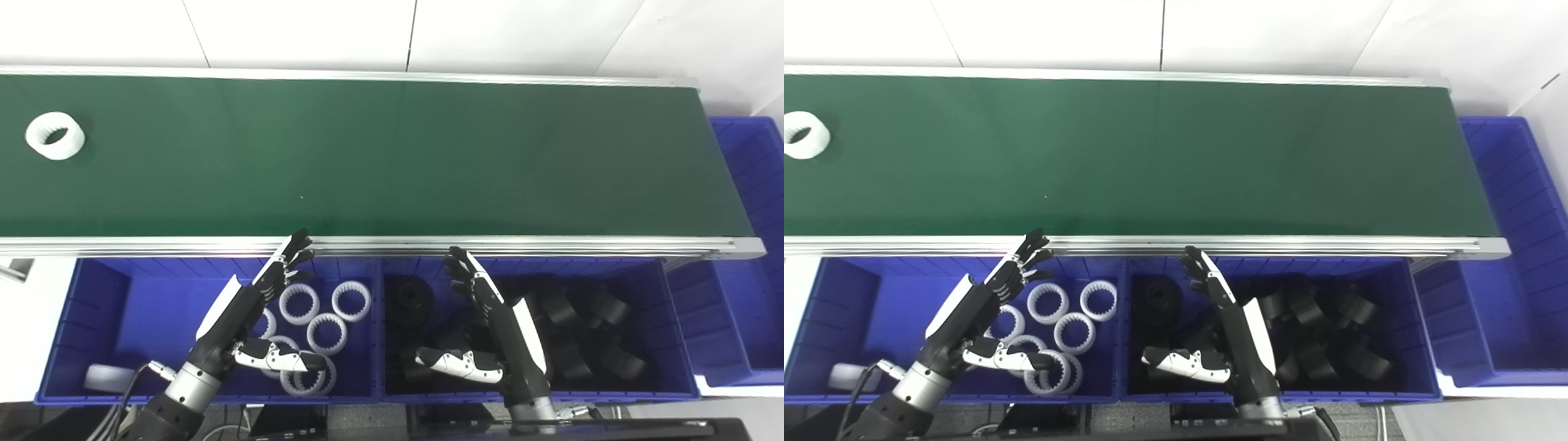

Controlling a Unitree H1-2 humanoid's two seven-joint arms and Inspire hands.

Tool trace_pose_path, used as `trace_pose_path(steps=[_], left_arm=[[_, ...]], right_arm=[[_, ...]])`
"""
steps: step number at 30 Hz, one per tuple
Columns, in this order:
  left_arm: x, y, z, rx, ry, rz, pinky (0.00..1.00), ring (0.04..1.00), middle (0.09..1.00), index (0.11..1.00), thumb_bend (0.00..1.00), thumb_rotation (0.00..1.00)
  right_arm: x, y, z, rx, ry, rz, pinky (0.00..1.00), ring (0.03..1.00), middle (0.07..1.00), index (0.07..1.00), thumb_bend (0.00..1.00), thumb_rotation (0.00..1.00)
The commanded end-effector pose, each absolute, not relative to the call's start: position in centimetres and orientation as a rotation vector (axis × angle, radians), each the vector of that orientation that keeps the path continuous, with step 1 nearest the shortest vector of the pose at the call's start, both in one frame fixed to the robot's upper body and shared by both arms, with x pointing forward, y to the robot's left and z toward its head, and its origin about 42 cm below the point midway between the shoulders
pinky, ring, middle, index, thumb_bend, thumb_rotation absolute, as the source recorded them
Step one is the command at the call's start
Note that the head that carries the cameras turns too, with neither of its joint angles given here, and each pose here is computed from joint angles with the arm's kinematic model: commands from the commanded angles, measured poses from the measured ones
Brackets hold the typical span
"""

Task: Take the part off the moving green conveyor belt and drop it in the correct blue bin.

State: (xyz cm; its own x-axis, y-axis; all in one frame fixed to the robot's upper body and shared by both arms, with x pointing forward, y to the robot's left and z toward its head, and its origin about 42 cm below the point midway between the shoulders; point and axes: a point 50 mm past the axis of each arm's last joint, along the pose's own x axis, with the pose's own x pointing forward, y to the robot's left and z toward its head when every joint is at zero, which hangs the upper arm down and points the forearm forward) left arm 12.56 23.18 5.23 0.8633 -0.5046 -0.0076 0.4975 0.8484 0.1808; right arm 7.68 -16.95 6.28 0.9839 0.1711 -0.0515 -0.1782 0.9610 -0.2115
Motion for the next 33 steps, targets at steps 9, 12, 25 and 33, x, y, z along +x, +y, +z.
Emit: trace_pose_path(steps=[9, 12, 25, 33], left_arm=[[12.5, 23.2, 5.8, 0.177, -0.085, -0.533, 0.84, 0.943, 0.985, 1.0, 0.86, 0.25], [12.6, 23.2, 5.9, 0.189, -0.087, -0.531, 0.84, 0.941, 0.985, 1.0, 0.86, 0.25], [12.7, 23.0, 5.6, 0.168, -0.081, -0.533, 0.84, 0.946, 0.988, 1.0, 0.86, 0.24], [12.1, 22.8, 4.7, 0.207, -0.046, -0.515, 0.82, 0.93, 0.981, 1.0, 0.88, 0.28]], right_arm=[[7.7, -16.7, 7.1, -0.192, -0.035, 0.167, 0.82, 0.876, 0.881, 0.924, 0.89, 0.44], [7.7, -16.7, 7.0, -0.197, -0.035, 0.166, 0.82, 0.876, 0.882, 0.927, 0.89, 0.44], [7.8, -16.8, 6.9, -0.198, -0.036, 0.17, 0.82, 0.879, 0.881, 0.925, 0.89, 0.44], [7.1, -17.2, 5.7, -0.208, -0.015, 0.179, 0.83, 0.881, 0.89, 0.931, 0.89, 0.46]])
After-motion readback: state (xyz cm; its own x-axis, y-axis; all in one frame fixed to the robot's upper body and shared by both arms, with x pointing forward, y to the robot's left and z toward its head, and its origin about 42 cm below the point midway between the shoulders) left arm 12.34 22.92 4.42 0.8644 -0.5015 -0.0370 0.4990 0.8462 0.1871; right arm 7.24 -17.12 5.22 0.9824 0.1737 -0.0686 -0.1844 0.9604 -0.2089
